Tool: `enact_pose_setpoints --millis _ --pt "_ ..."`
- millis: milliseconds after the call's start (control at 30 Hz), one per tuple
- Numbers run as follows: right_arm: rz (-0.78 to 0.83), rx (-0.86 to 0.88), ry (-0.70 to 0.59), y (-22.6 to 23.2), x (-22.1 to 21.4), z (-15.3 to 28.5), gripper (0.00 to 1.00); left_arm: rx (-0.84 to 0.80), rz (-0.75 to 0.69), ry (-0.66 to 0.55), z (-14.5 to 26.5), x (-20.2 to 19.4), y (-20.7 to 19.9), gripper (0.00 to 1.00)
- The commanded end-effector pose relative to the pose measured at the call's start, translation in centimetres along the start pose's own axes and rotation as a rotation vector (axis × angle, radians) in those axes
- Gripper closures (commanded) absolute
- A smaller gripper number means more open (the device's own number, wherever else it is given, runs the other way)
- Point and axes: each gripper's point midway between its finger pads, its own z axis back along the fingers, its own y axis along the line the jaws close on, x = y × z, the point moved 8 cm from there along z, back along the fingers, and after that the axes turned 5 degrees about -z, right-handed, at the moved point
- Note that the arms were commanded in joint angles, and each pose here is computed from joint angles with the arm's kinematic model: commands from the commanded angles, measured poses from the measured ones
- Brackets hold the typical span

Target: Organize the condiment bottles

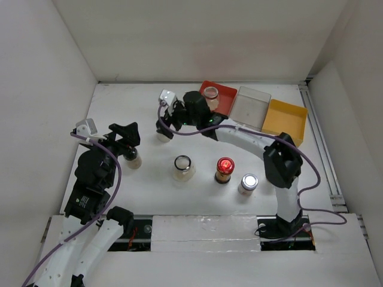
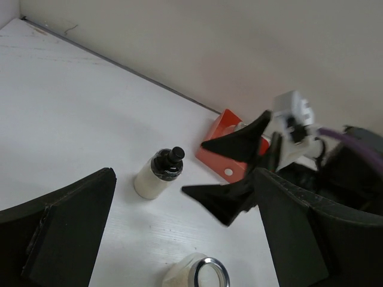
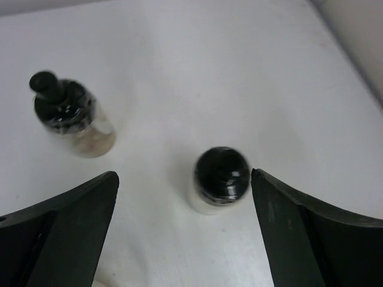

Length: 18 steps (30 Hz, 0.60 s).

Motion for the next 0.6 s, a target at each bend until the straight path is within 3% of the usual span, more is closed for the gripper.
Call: enact_pose_setpoints --millis 0,333,567 --pt "0.028 0.023 0.03 -0.4 -1.1 -1.5 0.02 -0.029 0.004 -0.039 -0.2 0.8 -0.4 0.04" --pt "0.011 -0.105 0.084 -2.6 -3.1 -4.5 0.0 -0.033 0.007 -0.046 0.0 0.9 -0.4 0.04" --pt "-0.021 -0.075 0.075 -2.8 -4.0 -6.8 0.0 -0.045 0.01 -0.05 0.0 1.0 -0.6 0.04"
